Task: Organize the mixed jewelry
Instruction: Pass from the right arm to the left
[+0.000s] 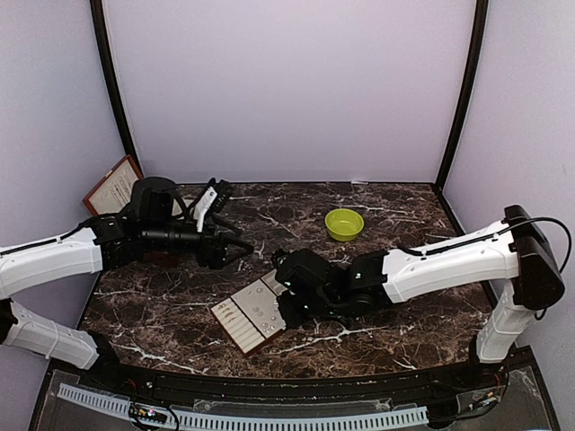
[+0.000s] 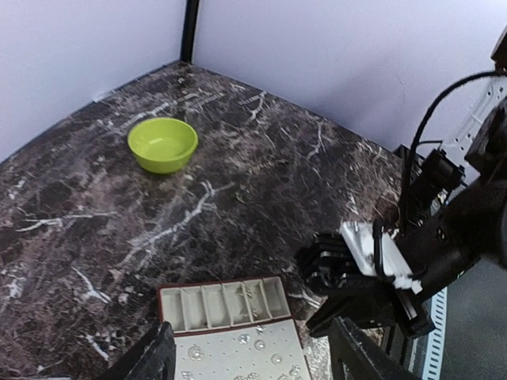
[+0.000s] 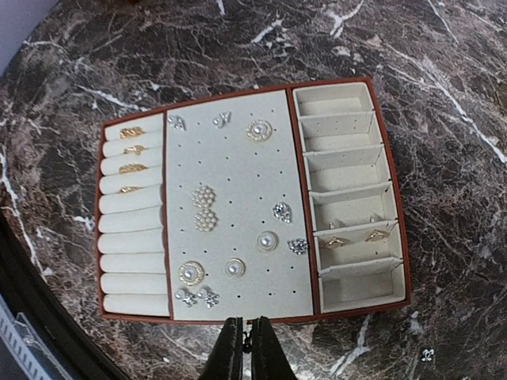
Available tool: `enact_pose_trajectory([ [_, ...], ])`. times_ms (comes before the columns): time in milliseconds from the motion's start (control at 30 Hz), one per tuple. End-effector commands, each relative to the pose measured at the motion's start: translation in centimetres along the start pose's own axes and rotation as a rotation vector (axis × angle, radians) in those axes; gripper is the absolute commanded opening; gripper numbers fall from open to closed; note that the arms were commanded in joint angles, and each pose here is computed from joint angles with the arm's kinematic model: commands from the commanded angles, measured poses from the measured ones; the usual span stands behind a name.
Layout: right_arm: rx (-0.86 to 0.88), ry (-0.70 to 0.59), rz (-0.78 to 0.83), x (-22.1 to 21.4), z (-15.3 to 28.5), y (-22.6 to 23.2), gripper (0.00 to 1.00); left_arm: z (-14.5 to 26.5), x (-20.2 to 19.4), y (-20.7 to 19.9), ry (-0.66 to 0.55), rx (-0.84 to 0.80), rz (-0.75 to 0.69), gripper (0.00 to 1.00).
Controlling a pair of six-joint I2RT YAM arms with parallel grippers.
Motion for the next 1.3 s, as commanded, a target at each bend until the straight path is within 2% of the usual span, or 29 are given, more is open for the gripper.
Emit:
enact_pose_trajectory([
  [0,0.089,-0.112,-0.067,2.0,1.9,0.2,0.07,-2.3,-1.0,-1.9,0.086,-0.125,0.008,0.68],
  [100,0.105,-0.159,-0.083,2.6,3.0,-0.2,0.07,-3.9,-2.1,-2.4,0.148,-0.187,0.058,0.65],
  [367,0.107,-0.235,-0.118,3.3,4.8,-1.1,0.07,-5.0,-2.8,-3.5,0.142,-0.308,0.136,0.63],
  [600,0.134,-0.261,-0.12,3.9,5.3,-0.7,0.07,-6.8,-4.2,-4.7,0.215,-0.39,0.178,0.57],
  [867,0.172,-0.249,-0.097,3.8,5.4,-0.1,0.08,-7.6,-4.7,-4.8,0.233,-0.413,0.201,0.45],
  [1100,0.204,-0.246,-0.078,3.8,5.4,0.5,0.08,-7.8,-4.9,-4.9,0.236,-0.431,0.219,0.43],
  [1267,0.226,-0.24,-0.058,3.8,5.4,1.0,0.08,-7.8,-4.9,-4.9,0.238,-0.431,0.225,0.38],
])
Point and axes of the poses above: each gripper's point midway between its finger pads, its own z axis back along the fingers, its own y axis along the line the jaws close on, x = y × z, the point moved 7 cm from there along z, back along the fingers, and after that the axes turned 10 degrees about -z, right-handed, at the moved point
